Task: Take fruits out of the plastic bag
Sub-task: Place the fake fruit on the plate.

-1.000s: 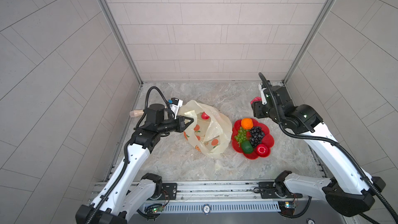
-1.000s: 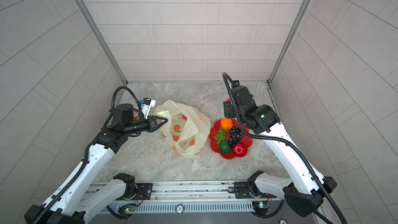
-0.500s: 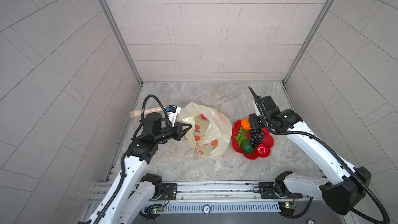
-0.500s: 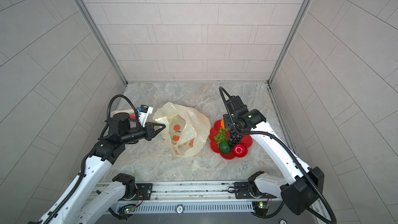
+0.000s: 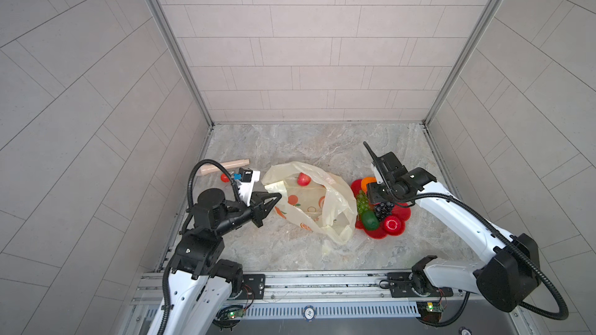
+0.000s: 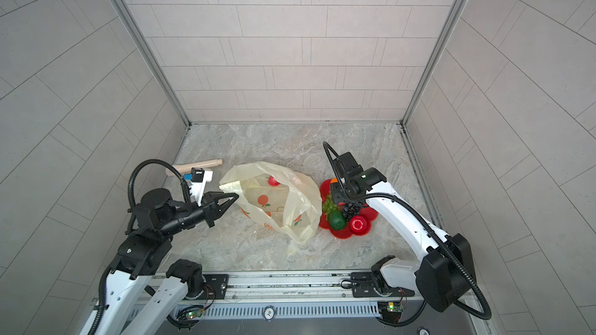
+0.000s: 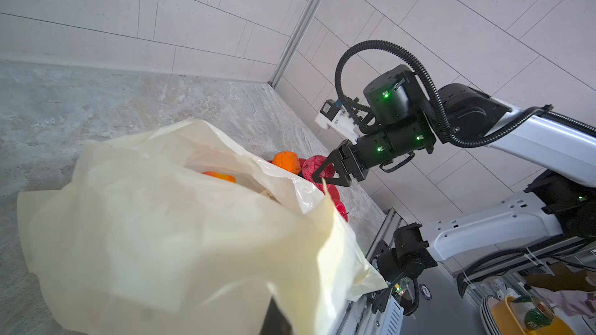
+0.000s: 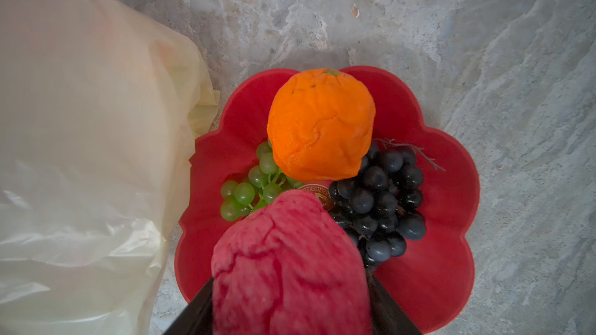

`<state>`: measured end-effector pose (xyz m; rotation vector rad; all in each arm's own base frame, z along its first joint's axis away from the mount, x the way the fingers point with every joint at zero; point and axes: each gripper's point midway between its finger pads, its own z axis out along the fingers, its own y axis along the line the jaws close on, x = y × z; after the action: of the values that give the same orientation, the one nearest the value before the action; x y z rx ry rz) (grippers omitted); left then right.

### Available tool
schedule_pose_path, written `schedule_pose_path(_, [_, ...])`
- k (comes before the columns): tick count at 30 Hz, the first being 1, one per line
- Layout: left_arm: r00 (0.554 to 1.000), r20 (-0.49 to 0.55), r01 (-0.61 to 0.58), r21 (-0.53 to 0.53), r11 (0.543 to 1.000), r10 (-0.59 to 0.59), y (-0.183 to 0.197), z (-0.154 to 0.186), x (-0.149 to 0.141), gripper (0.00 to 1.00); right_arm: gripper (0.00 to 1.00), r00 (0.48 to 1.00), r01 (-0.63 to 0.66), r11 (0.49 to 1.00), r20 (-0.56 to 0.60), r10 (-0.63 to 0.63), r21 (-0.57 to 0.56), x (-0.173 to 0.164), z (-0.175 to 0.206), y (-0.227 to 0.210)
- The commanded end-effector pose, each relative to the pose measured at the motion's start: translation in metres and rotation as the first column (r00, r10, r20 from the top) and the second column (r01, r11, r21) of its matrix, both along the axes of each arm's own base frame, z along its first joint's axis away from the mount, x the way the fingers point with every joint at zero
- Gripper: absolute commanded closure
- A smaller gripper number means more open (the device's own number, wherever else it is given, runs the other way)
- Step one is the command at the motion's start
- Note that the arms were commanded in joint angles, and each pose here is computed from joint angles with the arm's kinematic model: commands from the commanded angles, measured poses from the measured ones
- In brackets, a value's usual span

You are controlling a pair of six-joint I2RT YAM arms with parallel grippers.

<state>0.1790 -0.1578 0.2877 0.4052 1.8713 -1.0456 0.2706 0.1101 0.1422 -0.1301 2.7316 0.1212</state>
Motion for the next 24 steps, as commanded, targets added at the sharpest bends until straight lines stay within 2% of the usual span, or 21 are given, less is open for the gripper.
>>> schedule_pose_path(1, [1.0,-0.02,-0.01,0.036,0.999,0.011,0.003,-0.005,-0.005,0.96,0.55,1.0,-0.005,1.0,-0.017,0.005,-0.003,0.003,-0.008,0.003])
schedule_pose_path(7, [0.998,-0.055,0.01,0.04,0.999,-0.007,0.001,-0.014,-0.007,0.96,0.53,0.999,-0.018,1.0,-0.045,0.017,-0.01,0.007,-0.019,0.007])
schedule_pose_path(19, [0.999,-0.042,0.011,0.065,0.998,-0.009,0.002,-0.021,-0.006,0.95,0.5,0.994,-0.068,0.997,-0.09,0.064,-0.037,0.0,-0.035,0.012])
schedule_pose_path(24, [0.999,-0.049,0.004,0.073,0.997,-0.001,0.003,-0.024,-0.004,0.96,0.41,0.992,-0.091,0.995,-0.09,0.087,-0.034,-0.004,-0.034,0.02])
